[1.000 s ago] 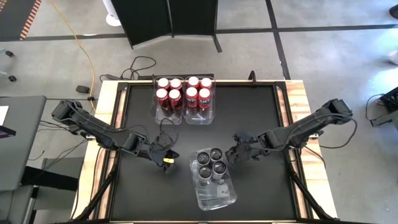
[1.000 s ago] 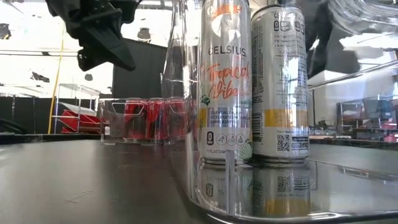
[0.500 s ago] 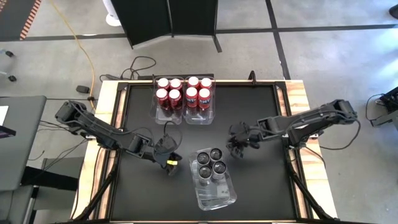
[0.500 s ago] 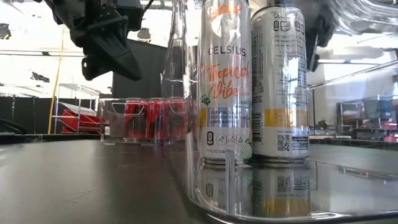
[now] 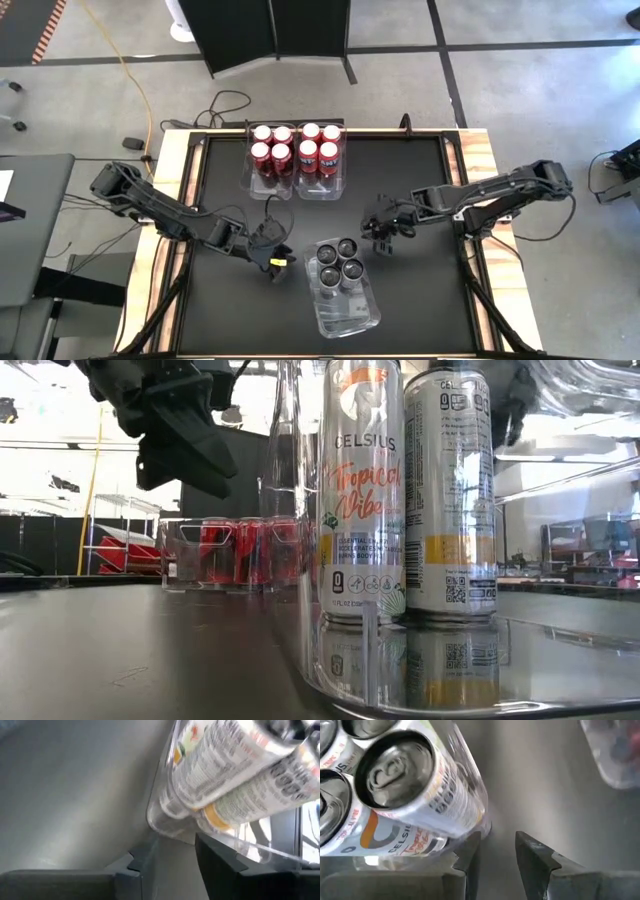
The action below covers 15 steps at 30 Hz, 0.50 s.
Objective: Sort soda cans
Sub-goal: Move the bottom transparent bin to the top right of the table
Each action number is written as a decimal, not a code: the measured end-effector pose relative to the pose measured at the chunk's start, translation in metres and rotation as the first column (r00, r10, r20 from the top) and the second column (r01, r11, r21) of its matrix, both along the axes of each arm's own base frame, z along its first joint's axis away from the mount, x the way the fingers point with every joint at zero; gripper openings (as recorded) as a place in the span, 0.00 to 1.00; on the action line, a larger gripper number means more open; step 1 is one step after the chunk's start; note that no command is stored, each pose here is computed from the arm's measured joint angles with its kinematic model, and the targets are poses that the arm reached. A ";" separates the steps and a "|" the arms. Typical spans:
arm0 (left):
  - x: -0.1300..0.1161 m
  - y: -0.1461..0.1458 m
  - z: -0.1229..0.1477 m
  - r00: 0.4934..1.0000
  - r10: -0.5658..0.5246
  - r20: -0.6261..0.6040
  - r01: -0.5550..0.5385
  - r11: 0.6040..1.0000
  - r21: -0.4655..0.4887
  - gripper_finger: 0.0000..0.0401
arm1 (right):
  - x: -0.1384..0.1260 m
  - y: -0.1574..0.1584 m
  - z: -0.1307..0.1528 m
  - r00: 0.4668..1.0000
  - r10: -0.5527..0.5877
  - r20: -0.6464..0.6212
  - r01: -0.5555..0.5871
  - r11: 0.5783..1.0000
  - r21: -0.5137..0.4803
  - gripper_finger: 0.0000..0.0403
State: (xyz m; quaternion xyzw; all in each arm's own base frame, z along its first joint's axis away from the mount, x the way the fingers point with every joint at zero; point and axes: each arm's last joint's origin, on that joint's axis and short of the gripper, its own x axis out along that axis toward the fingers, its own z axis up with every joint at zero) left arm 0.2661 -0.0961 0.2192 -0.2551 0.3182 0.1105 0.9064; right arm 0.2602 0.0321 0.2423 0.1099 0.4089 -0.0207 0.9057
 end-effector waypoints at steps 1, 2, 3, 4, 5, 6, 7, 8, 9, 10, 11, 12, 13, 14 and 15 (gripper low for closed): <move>0.000 -0.001 -0.001 1.000 -0.004 -0.009 0.004 1.000 -0.008 0.32 | -0.001 0.001 -0.003 1.000 -0.011 -0.012 0.011 1.000 0.014 0.34; 0.000 -0.002 -0.002 1.000 0.001 -0.017 -0.001 1.000 -0.022 0.33 | -0.003 0.002 -0.004 0.999 -0.031 -0.023 0.032 0.999 0.033 0.34; 0.000 -0.003 -0.004 1.000 0.004 -0.022 -0.005 0.999 -0.044 0.33 | -0.005 0.003 -0.006 0.998 -0.050 -0.026 0.051 0.997 0.054 0.34; 0.000 -0.005 -0.005 1.000 0.004 -0.028 -0.006 0.997 -0.071 0.33 | -0.007 0.006 -0.007 0.997 -0.063 -0.033 0.065 0.995 0.075 0.34; -0.001 -0.008 -0.006 0.999 0.011 -0.036 -0.014 0.996 -0.093 0.33 | -0.011 0.010 -0.010 0.996 -0.072 -0.048 0.076 0.993 0.094 0.34; -0.002 -0.010 -0.006 0.999 0.018 -0.041 -0.022 0.994 -0.111 0.32 | -0.014 0.014 -0.011 0.995 -0.079 -0.060 0.085 0.990 0.113 0.34; -0.003 -0.012 -0.006 0.999 0.020 -0.037 -0.025 0.992 -0.126 0.31 | -0.015 0.019 -0.011 0.995 -0.082 -0.059 0.089 0.987 0.135 0.34; -0.003 -0.015 -0.005 0.999 0.018 -0.029 -0.022 0.990 -0.137 0.31 | -0.016 0.024 -0.010 0.995 -0.080 -0.056 0.088 0.984 0.155 0.34; -0.004 -0.017 -0.004 1.000 0.012 -0.024 -0.016 0.990 -0.142 0.30 | -0.018 0.030 -0.010 0.995 -0.078 -0.059 0.087 0.981 0.173 0.33; -0.005 -0.019 -0.004 1.000 0.005 -0.022 -0.008 0.990 -0.143 0.29 | -0.019 0.036 -0.009 0.995 -0.074 -0.060 0.084 0.978 0.192 0.33; -0.005 -0.021 -0.004 1.000 -0.003 -0.019 0.000 0.990 -0.144 0.28 | -0.020 0.042 -0.009 0.996 -0.073 -0.058 0.084 0.974 0.211 0.33; -0.006 -0.022 -0.004 1.000 -0.012 -0.015 0.009 0.990 -0.142 0.27 | -0.022 0.047 -0.009 0.995 -0.078 -0.063 0.090 0.970 0.225 0.33; -0.006 -0.024 -0.004 1.000 -0.022 -0.011 0.020 0.990 -0.137 0.26 | -0.024 0.052 -0.010 0.994 -0.088 -0.071 0.102 0.967 0.232 0.32; -0.005 -0.025 -0.006 0.999 -0.030 -0.014 0.028 0.991 -0.128 0.25 | -0.025 0.056 -0.011 0.992 -0.099 -0.079 0.115 0.965 0.237 0.32; -0.003 -0.026 -0.009 0.999 -0.033 -0.016 0.031 0.992 -0.123 0.24 | -0.027 0.060 -0.012 0.990 -0.114 -0.088 0.132 0.962 0.240 0.32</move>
